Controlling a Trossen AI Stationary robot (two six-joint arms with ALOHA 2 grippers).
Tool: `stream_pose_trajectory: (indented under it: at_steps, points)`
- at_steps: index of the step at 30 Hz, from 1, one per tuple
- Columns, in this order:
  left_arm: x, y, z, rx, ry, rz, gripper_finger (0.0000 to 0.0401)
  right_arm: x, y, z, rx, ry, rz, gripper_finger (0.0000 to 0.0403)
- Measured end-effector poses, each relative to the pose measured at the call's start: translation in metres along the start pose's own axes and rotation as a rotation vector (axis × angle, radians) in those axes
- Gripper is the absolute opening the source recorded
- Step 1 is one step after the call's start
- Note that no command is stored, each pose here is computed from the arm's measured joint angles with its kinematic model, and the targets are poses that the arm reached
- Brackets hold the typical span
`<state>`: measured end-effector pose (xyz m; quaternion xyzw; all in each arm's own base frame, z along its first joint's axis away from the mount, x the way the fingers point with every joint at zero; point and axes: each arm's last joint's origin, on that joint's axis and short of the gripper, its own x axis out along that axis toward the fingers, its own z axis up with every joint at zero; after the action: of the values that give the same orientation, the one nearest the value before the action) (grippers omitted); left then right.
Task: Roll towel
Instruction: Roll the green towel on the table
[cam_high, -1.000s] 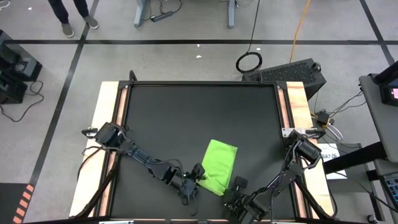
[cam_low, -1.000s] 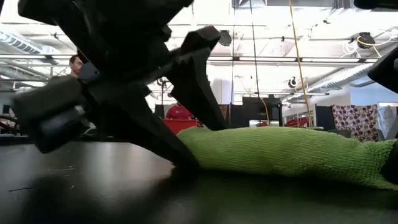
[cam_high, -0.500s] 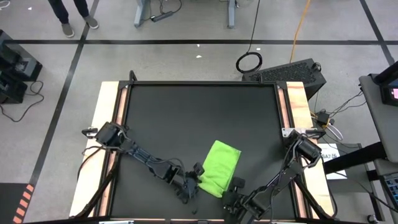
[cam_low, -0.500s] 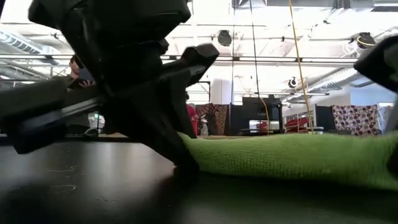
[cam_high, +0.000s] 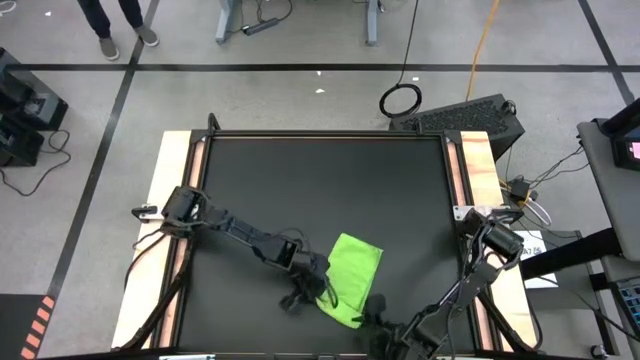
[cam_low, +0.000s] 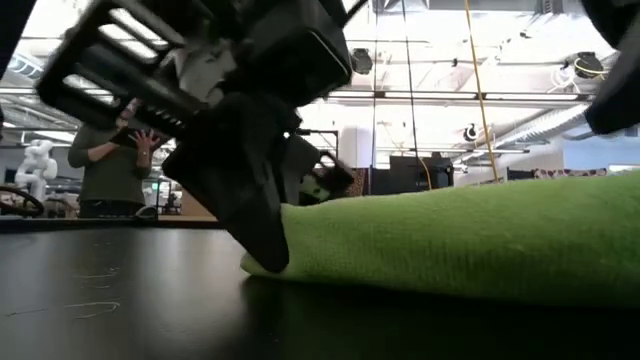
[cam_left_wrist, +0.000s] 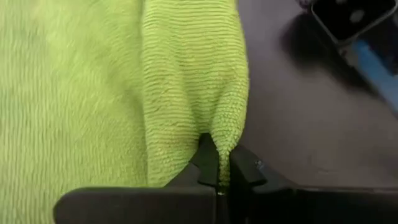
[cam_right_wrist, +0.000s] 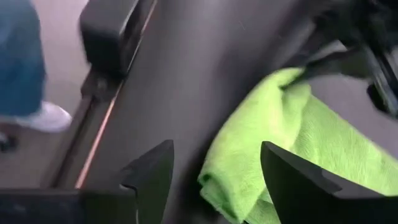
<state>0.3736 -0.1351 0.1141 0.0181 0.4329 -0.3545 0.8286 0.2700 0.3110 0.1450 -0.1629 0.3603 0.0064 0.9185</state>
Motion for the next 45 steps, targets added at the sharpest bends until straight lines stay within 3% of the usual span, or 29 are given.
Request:
stream_pose_trajectory:
  at_steps: [8, 19, 28, 32, 45]
  points:
    - [-0.012, 0.024, -0.004, -0.239, -0.028, -0.085, 0.0005, 0.016, 0.013, -0.014, -0.221, -0.001, -0.174, 0.0213]
    - [-0.019, 0.045, -0.01, -0.436, -0.046, -0.173, 0.0005, 0.03, 0.018, -0.017, -0.381, 0.0, -0.289, 0.021]
    - [-0.017, 0.053, -0.013, -0.498, -0.056, -0.271, 0.0006, 0.035, 0.008, -0.024, -0.352, 0.055, -0.33, 0.0209]
    - [-0.02, 0.057, -0.013, -0.525, -0.062, -0.302, 0.0007, 0.038, 0.003, -0.03, -0.3, 0.093, -0.315, 0.019]
    - [-0.018, 0.053, -0.013, -0.49, -0.057, -0.287, 0.0011, 0.045, -0.013, -0.046, 0.033, 0.211, -0.316, 0.0019]
